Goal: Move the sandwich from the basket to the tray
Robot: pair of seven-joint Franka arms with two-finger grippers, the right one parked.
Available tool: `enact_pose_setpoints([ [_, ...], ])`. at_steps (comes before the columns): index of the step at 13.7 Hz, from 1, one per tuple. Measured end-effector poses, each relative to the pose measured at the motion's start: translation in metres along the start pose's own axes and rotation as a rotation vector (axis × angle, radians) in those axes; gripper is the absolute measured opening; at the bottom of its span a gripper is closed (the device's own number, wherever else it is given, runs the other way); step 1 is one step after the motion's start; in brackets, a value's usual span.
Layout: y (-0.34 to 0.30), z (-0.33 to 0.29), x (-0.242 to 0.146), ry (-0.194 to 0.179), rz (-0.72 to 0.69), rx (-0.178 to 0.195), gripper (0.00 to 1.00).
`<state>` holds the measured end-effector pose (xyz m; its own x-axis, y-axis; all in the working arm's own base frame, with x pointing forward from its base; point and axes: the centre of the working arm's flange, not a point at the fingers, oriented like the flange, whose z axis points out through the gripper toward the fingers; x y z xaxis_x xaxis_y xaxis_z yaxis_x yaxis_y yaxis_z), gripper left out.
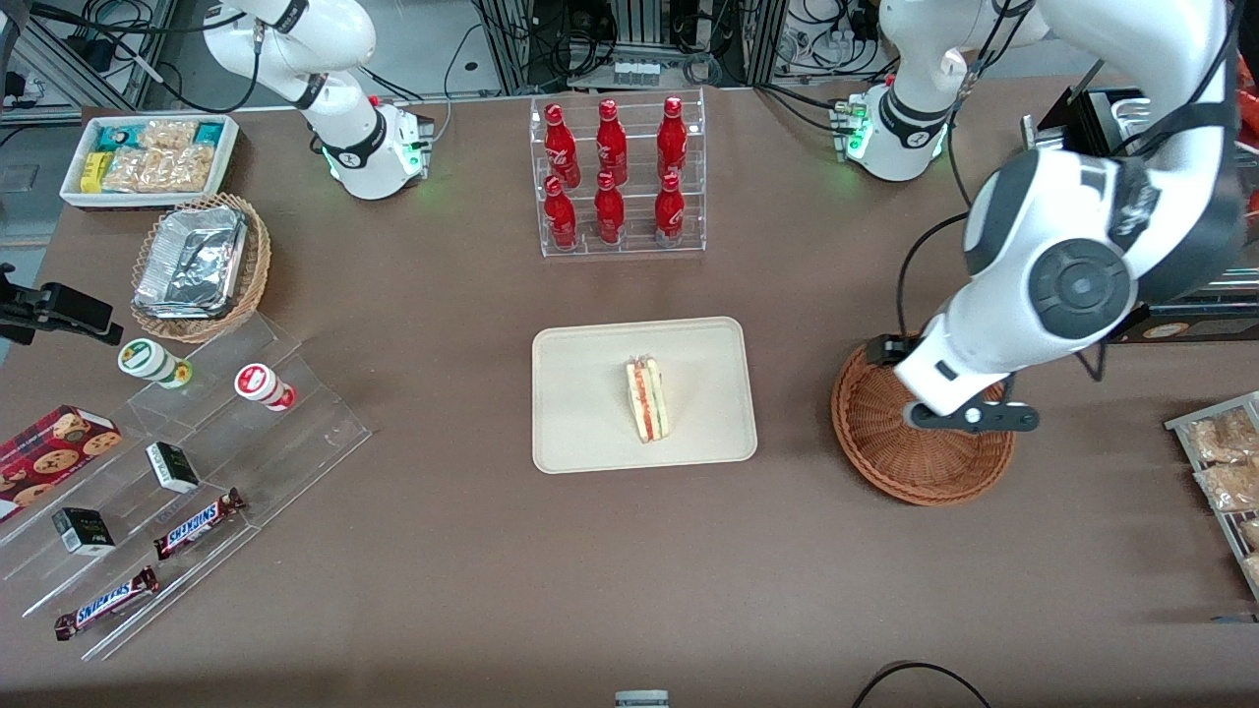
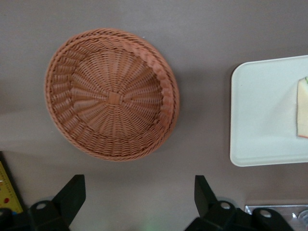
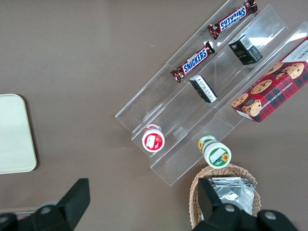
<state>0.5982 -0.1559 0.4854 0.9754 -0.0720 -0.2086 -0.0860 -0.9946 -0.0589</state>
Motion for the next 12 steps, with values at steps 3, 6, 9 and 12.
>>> enact_pose_setpoints([
  [3,-0.041,-0.028,-0.027,-0.019,0.061,-0.037,1.0],
  [6,-0.059,-0.061,-0.061,-0.026,0.097,-0.032,1.0],
  [9,-0.068,-0.079,-0.081,-0.025,0.114,-0.026,1.0],
  [12,-0.092,-0.085,-0.088,-0.022,0.089,-0.031,1.0],
])
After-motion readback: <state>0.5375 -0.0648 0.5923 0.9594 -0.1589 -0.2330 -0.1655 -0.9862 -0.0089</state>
